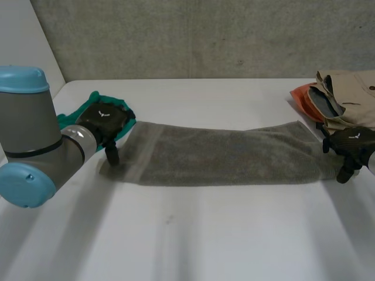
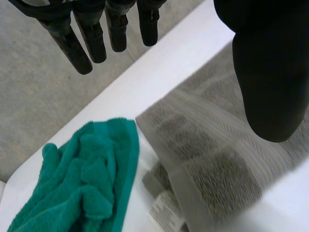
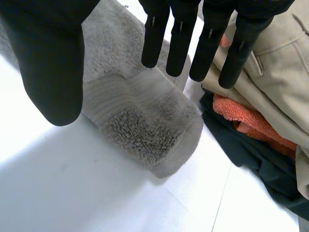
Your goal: Fold the laundry.
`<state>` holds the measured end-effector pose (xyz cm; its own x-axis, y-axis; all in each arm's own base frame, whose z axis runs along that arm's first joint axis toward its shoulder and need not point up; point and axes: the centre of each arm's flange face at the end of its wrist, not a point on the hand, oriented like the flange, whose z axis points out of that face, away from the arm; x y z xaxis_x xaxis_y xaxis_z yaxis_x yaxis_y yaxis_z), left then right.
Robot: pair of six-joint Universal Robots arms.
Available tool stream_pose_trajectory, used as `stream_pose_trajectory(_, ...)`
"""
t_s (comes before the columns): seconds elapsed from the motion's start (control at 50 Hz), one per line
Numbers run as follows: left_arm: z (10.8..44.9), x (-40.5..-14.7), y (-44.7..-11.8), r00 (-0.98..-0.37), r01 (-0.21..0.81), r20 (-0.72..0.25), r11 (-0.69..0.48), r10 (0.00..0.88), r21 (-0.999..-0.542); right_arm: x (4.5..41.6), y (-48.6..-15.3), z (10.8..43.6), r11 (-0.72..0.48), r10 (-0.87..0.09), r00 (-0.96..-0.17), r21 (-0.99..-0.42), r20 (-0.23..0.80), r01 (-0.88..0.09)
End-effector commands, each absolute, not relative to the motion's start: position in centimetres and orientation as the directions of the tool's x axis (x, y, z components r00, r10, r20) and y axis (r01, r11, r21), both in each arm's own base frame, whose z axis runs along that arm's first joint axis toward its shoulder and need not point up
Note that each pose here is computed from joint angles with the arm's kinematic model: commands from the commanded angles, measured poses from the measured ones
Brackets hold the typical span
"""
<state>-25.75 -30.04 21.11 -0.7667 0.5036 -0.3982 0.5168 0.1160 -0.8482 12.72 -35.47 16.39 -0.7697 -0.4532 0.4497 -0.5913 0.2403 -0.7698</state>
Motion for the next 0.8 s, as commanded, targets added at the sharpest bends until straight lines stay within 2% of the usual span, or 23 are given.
stream_pose_trajectory(0.02,19.4,-25.5,-30.0,-0.709,0.594,-0.467,0.092,0.529,-0.799,12.4,-36.8,13.5,0.176,-0.426,-0.751,-0.768,0.504,-0.616)
stream_pose_trajectory(0.14,18.0,-25.6,-30.9,-0.685,0.635,-0.515,0.076,0.516,-0.769,12.2,-37.6,11.9,0.162,-0.424,-0.732,-0.751,0.533,-0.64)
stream_pose_trajectory(0.26,16.7,-26.2,-31.8,-0.656,0.667,-0.563,0.037,0.503,-0.744,12.3,-37.2,12.9,0.159,-0.409,-0.758,-0.778,0.508,-0.608)
stream_pose_trajectory(0.32,15.5,-26.5,-32.2,-0.627,0.703,-0.599,0.03,0.498,-0.711,12.5,-36.9,14.4,0.135,-0.393,-0.772,-0.799,0.5,-0.586)
stream_pose_trajectory(0.34,15.0,-26.4,-32.4,-0.61,0.726,-0.622,0.032,0.492,-0.687,12.4,-36.8,15.1,0.128,-0.382,-0.78,-0.808,0.495,-0.575)
stream_pose_trajectory(0.42,14.0,-26.3,-32.5,-0.569,0.769,-0.657,0.036,0.494,-0.639,12.4,-36.4,15.8,0.134,-0.372,-0.802,-0.828,0.467,-0.544)
stream_pose_trajectory(0.46,13.7,-26.4,-32.4,-0.557,0.775,-0.661,0.028,0.502,-0.631,12.6,-36.3,15.9,0.135,-0.373,-0.808,-0.835,0.455,-0.533)
stream_pose_trajectory(0.56,13.6,-27.0,-31.9,-0.545,0.771,-0.653,0.01,0.526,-0.636,13.2,-36.0,15.8,0.138,-0.382,-0.813,-0.842,0.44,-0.521)
stream_pose_trajectory(0.64,14.4,-26.9,-32.0,-0.554,0.769,-0.661,0.006,0.506,-0.64,13.2,-36.0,16.5,0.13,-0.376,-0.815,-0.846,0.441,-0.518)
stream_pose_trajectory(0.7,16.5,-26.8,-31.6,-0.571,0.755,-0.662,-0.008,0.486,-0.656,13.1,-36.0,18.1,0.113,-0.358,-0.822,-0.854,0.442,-0.508)
stream_pose_trajectory(0.72,18.5,-26.5,-31.1,-0.586,0.74,-0.656,-0.016,0.476,-0.673,13.2,-35.9,19.3,0.1,-0.35,-0.826,-0.859,0.442,-0.502)
stream_pose_trajectory(0.76,20.1,-26.4,-30.6,-0.6,0.723,-0.65,-0.03,0.467,-0.69,13.1,-35.7,20.6,0.089,-0.339,-0.833,-0.867,0.437,-0.491)
stream_pose_trajectory(0.8,24.0,-26.2,-29.6,-0.649,0.665,-0.62,-0.068,0.44,-0.744,13.1,-35.4,23.0,0.065,-0.32,-0.846,-0.881,0.427,-0.469)
